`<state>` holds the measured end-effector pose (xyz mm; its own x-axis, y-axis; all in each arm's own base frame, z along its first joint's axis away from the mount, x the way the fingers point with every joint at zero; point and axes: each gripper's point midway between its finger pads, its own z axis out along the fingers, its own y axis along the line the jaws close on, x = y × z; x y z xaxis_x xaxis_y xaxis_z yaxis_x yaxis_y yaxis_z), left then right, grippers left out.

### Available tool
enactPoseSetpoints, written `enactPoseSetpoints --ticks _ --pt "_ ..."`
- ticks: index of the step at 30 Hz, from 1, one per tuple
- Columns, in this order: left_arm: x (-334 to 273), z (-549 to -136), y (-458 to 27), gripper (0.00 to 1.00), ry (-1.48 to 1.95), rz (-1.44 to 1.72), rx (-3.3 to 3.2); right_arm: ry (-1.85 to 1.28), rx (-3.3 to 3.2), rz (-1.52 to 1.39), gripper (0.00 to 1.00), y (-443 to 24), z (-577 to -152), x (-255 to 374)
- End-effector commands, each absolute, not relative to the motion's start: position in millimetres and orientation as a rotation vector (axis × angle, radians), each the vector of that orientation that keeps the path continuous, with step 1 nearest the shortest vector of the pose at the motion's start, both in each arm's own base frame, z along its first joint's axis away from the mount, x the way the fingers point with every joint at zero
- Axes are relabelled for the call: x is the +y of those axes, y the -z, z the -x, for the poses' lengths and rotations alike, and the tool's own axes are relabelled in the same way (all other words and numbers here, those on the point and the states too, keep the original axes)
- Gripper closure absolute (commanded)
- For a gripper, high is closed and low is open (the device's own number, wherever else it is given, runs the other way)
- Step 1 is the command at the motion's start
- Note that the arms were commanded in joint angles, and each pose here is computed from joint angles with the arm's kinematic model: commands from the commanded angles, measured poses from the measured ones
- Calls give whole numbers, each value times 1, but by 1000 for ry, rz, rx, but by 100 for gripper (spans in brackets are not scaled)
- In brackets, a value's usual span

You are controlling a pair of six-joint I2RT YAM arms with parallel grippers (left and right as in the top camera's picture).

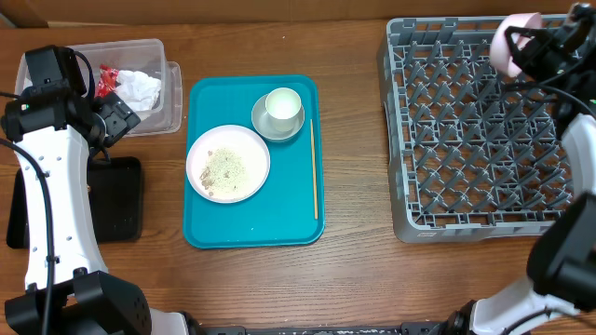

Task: Sort waste into correct bins and load items into the dishwasher
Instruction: 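Grasp the small white plate with the right gripper and lift, then carry the plate right and set it upright in the grey dish rack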

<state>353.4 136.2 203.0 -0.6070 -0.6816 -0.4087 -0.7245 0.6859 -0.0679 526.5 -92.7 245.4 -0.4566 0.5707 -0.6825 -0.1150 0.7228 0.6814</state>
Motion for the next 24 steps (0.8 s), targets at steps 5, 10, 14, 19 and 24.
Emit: enactPoseSetpoints --ticks 5,10,14,19,24 --pt "138 -353 -199 0 -157 1116 2495 -1189 1723 -355 96 -239 -561 -70" --pt "138 -353 -199 0 -157 1116 2495 -1244 1749 -451 96 -212 -569 -67" --pt "138 -353 -199 0 -157 1116 2495 -1273 1771 -485 96 -207 -566 -68" --pt "138 -353 -199 0 -157 1116 2495 -1298 1814 -595 96 -191 -562 -76" --pt "138 -353 -199 0 -157 1116 2495 -1321 1808 -611 96 -192 -552 -97"
